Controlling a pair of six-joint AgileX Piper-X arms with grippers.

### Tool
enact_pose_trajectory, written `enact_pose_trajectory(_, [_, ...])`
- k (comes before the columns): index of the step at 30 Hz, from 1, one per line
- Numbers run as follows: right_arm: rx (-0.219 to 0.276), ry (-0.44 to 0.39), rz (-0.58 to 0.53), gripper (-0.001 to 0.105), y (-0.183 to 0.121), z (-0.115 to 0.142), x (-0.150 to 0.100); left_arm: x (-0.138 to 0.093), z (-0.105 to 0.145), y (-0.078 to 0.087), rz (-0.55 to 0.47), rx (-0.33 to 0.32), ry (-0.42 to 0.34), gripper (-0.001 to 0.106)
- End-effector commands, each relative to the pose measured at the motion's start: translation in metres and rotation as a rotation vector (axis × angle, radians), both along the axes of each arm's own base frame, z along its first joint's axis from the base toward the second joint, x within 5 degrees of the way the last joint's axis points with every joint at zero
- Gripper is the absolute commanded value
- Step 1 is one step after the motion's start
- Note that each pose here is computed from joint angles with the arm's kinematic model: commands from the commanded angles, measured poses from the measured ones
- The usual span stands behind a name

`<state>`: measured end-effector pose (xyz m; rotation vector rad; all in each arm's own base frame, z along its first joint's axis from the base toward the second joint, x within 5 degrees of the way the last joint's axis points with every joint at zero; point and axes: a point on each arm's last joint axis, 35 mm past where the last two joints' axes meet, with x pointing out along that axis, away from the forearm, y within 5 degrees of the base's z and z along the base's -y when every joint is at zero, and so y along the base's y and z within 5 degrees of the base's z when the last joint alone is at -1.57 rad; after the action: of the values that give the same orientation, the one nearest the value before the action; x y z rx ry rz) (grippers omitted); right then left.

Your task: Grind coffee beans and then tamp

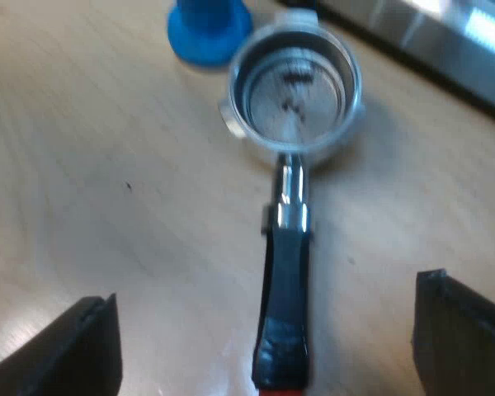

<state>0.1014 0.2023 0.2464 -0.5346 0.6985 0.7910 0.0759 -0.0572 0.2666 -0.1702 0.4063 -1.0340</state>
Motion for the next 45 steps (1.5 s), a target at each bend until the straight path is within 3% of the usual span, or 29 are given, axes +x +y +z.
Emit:
enact_pose_trajectory(1, [0.029, -0.047, 0.031, 0.074, -0.002, 0.016, 0.000, -0.001, 0.001, 0.000, 0.006, -0.003, -0.006, 0.082])
enact_pose_trajectory(9, [0.137, -0.075, 0.051, 0.074, -0.016, 0.040, -0.008, 0.001, 0.001, 0.001, 0.048, 0.009, -0.011, 0.082])
enact_pose_trajectory(18, [0.223, -0.132, 0.062, 0.074, -0.024, 0.057, -0.011, 0.003, 0.000, 0.002, 0.119, 0.032, -0.023, 0.082])
enact_pose_trajectory(27, [0.265, -0.224, 0.113, 0.074, -0.019, 0.066, -0.009, 0.009, -0.002, 0.006, 0.299, 0.102, -0.049, 0.082])
enact_pose_trajectory(29, [0.277, -0.235, 0.115, 0.074, -0.018, 0.067, -0.009, 0.011, -0.003, 0.006, 0.308, 0.117, -0.050, 0.082])
enact_pose_trajectory(32, [0.258, -0.266, 0.143, 0.074, -0.018, 0.068, -0.008, 0.018, -0.009, 0.003, 0.309, 0.151, -0.040, 0.082])
enact_pose_trajectory(45, [0.249, -0.275, 0.152, 0.074, -0.018, 0.068, -0.008, 0.040, -0.048, -0.006, 0.329, 0.169, -0.036, 0.082])
